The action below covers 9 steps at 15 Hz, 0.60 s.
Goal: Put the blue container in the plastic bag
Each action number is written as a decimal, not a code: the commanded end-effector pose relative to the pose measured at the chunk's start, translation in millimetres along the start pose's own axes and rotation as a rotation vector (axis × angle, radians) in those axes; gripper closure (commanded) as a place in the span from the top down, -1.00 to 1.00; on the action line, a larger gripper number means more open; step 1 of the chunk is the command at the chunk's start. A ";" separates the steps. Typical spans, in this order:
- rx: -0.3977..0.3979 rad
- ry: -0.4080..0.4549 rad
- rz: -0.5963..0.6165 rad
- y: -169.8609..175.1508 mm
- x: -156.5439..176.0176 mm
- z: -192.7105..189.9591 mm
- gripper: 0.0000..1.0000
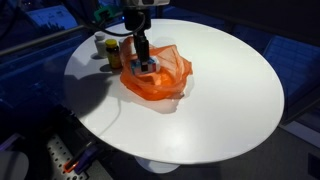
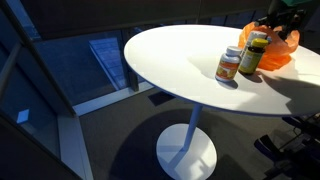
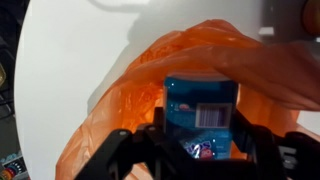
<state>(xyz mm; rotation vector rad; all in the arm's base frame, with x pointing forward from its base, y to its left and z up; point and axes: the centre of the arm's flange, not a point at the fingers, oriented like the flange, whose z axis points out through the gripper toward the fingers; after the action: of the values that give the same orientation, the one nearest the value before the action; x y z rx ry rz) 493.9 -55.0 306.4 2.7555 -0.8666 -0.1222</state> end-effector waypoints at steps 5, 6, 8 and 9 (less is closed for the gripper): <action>-0.025 0.059 0.029 -29.2 34.1 -32.9 -0.20; -0.024 0.063 0.031 -30.0 36.3 -34.7 -0.20; -0.024 0.071 0.031 -28.7 38.0 -37.3 0.64; -0.023 0.074 0.028 -27.6 37.4 -38.4 0.80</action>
<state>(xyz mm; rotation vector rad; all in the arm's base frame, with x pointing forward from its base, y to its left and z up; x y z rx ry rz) 537.3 -45.3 329.2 2.7405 -0.8724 -0.0303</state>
